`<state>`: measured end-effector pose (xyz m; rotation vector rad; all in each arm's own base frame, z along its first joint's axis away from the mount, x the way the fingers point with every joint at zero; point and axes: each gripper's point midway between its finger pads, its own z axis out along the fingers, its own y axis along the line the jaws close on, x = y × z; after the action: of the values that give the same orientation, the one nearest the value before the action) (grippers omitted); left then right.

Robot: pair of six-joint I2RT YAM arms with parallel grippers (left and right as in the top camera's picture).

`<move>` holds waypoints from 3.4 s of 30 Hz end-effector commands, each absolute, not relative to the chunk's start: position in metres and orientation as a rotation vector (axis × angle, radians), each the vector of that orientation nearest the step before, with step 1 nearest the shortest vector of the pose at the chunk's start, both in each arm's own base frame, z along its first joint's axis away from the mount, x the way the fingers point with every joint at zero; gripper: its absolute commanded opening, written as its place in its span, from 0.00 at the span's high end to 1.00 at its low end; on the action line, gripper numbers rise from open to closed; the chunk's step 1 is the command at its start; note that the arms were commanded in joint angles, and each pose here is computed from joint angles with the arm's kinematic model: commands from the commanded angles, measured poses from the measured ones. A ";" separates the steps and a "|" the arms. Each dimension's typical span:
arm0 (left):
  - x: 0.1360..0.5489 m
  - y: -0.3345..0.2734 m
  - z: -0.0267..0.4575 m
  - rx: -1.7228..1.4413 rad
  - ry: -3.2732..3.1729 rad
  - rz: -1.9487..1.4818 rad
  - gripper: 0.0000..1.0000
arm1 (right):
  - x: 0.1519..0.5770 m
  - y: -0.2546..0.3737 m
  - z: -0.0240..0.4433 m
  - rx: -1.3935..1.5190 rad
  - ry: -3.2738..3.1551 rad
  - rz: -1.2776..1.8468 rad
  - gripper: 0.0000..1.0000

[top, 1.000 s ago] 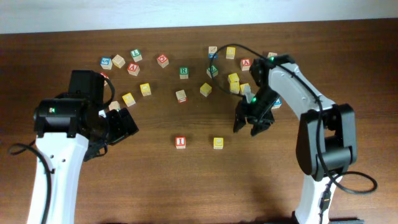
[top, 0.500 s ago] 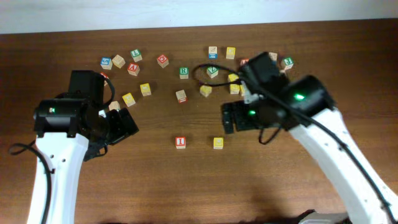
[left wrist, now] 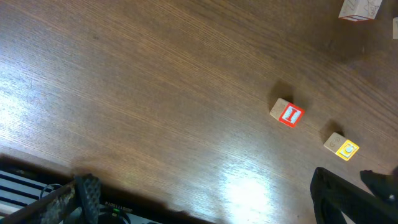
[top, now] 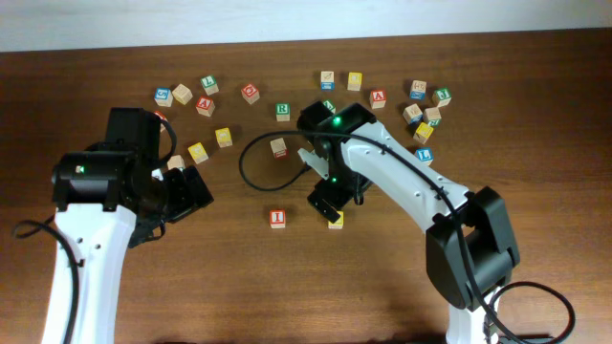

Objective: Spell out ICRA
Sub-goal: 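Grasp the yellow C block with the right gripper, then carry the C block and lower it right of the I block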

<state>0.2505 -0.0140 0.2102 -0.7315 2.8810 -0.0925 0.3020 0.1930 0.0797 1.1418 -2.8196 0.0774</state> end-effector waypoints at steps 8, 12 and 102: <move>0.250 -0.011 0.210 -0.766 2.872 -0.078 0.01 | 0.293 0.212 0.052 1.557 -2.682 0.396 0.16; 0.250 -0.011 0.210 -0.766 2.872 -0.078 0.01 | 0.287 0.214 0.030 1.534 -2.700 0.263 0.35; 0.250 -0.011 0.210 -0.766 2.872 -0.078 0.01 | 0.259 0.230 0.018 0.672 -2.907 -0.202 0.56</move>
<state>0.2506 -0.0140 0.2102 -0.7314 2.8806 -0.0927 0.2599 0.2283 0.0159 0.6700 -2.9004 -0.1904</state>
